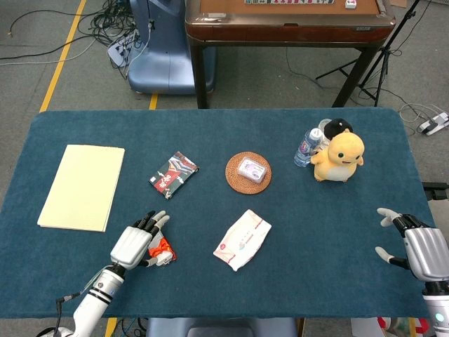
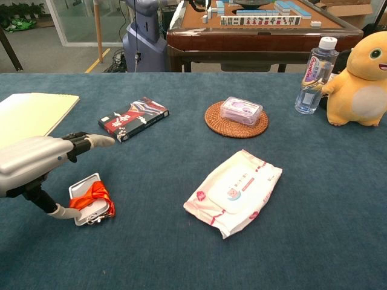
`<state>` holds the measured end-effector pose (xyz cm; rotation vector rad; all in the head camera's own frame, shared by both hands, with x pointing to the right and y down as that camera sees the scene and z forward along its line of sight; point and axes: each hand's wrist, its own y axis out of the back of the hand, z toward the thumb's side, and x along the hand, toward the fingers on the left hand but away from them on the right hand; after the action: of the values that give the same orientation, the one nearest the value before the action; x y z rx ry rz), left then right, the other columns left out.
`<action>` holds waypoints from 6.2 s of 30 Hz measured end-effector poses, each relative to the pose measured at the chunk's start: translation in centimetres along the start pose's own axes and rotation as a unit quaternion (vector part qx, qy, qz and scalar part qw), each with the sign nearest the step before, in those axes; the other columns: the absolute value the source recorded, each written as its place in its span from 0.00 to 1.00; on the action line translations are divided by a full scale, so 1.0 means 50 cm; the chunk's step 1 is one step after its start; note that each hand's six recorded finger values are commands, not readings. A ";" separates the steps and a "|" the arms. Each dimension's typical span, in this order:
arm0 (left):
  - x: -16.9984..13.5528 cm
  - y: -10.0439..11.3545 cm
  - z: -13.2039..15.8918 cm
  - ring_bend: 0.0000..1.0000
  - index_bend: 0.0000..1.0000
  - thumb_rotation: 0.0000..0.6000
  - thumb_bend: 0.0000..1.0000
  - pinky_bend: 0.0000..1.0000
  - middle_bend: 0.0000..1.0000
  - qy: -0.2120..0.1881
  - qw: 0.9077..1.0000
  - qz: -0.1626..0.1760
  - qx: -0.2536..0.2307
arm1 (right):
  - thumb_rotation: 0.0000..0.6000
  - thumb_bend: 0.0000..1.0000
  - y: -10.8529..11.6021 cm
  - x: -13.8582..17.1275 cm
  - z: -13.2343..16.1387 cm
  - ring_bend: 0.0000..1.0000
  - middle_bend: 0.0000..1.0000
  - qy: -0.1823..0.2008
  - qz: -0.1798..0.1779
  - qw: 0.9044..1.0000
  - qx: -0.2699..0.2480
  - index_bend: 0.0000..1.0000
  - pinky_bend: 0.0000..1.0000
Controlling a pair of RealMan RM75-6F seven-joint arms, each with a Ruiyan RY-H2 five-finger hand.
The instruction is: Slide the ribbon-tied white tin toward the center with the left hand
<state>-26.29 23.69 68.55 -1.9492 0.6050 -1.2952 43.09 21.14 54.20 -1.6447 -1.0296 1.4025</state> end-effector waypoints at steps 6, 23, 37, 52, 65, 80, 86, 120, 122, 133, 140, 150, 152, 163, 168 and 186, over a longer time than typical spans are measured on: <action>0.016 -0.001 0.002 0.00 0.00 1.00 0.00 0.24 0.00 0.005 1.000 -0.002 -0.003 | 1.00 0.01 0.000 0.000 0.000 0.35 0.44 0.000 0.000 1.000 -0.001 0.28 0.58; 0.062 0.013 0.024 0.00 0.00 1.00 0.00 0.24 0.00 0.008 1.000 0.001 -0.009 | 1.00 0.01 0.006 0.002 -0.002 0.35 0.44 0.000 -0.004 1.000 -0.003 0.28 0.58; 0.109 0.026 0.045 0.00 0.00 1.00 0.00 0.24 0.00 0.000 1.000 -0.003 0.009 | 1.00 0.01 0.011 0.003 -0.005 0.35 0.44 -0.002 -0.008 1.000 -0.005 0.28 0.58; 0.162 0.036 0.064 0.00 0.00 1.00 0.00 0.24 0.00 0.000 1.000 -0.005 0.019 | 1.00 0.01 0.020 0.006 -0.009 0.35 0.44 -0.004 -0.014 1.000 -0.009 0.28 0.58; 0.203 0.052 0.079 0.00 0.00 1.00 0.00 0.24 0.00 0.001 1.000 -0.001 0.026 | 1.00 0.01 0.028 0.009 -0.013 0.35 0.44 -0.006 -0.021 1.000 -0.012 0.28 0.58; 0.249 0.069 0.114 0.00 0.00 1.00 0.00 0.24 0.00 -0.005 0.999 0.004 0.049 | 1.00 0.01 0.033 0.010 -0.019 0.35 0.44 -0.009 -0.024 1.000 -0.015 0.28 0.58; 0.273 0.080 0.117 0.00 0.00 1.00 0.00 0.24 0.00 0.000 0.998 0.009 0.054 | 1.00 0.01 0.034 0.010 -0.020 0.35 0.44 -0.009 -0.025 1.000 -0.016 0.28 0.58; 0.185 0.107 0.169 0.00 0.00 1.00 0.00 0.25 0.00 -0.023 0.999 -0.033 0.012 | 1.00 0.01 0.046 0.018 -0.024 0.35 0.44 -0.013 -0.034 0.999 -0.020 0.28 0.58; 0.185 0.098 0.175 0.00 0.00 1.00 0.00 0.23 0.00 -0.025 0.999 -0.040 0.011 | 1.00 0.01 0.047 0.019 -0.026 0.35 0.44 -0.014 -0.035 0.999 -0.021 0.28 0.58; 0.190 0.069 0.181 0.00 0.00 1.00 0.00 0.19 0.00 -0.020 0.998 -0.062 -0.001 | 1.00 0.01 0.051 0.021 -0.032 0.35 0.44 -0.020 -0.036 0.999 -0.014 0.28 0.58; 0.203 0.067 0.170 0.00 0.00 1.00 0.00 0.18 0.00 -0.009 0.998 -0.054 0.016 | 1.00 0.01 0.054 0.022 -0.032 0.35 0.44 -0.021 -0.038 0.999 -0.015 0.28 0.58; 0.222 0.058 0.160 0.00 0.00 1.00 0.00 0.18 0.00 0.004 0.999 -0.047 0.021 | 1.00 0.01 0.055 0.023 -0.034 0.35 0.44 -0.021 -0.038 0.999 -0.017 0.28 0.58; 0.226 0.059 0.159 0.00 0.00 1.00 0.00 0.18 0.00 0.005 0.999 -0.045 0.020 | 1.00 0.01 0.055 0.023 -0.034 0.35 0.44 -0.021 -0.038 0.999 -0.017 0.28 0.58; 0.257 0.058 0.160 0.00 0.00 1.00 0.00 0.18 0.00 0.009 0.999 -0.027 0.030 | 1.00 0.01 0.057 0.024 -0.035 0.35 0.44 -0.022 -0.040 0.999 -0.019 0.28 0.58; 0.269 0.061 0.156 0.00 0.00 1.00 0.00 0.18 0.00 0.016 0.999 -0.015 0.049 | 1.00 0.01 0.059 0.024 -0.036 0.35 0.44 -0.022 -0.041 0.999 -0.021 0.28 0.58; 0.231 0.090 0.155 0.00 0.00 1.00 0.00 0.18 0.00 0.018 0.998 -0.015 0.056 | 1.00 0.01 0.060 0.026 -0.034 0.35 0.44 -0.020 -0.041 0.999 -0.022 0.28 0.58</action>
<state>-14.63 14.98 69.99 -1.8539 0.5113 -1.3553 45.25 21.05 51.22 -1.5939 -1.1455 1.3734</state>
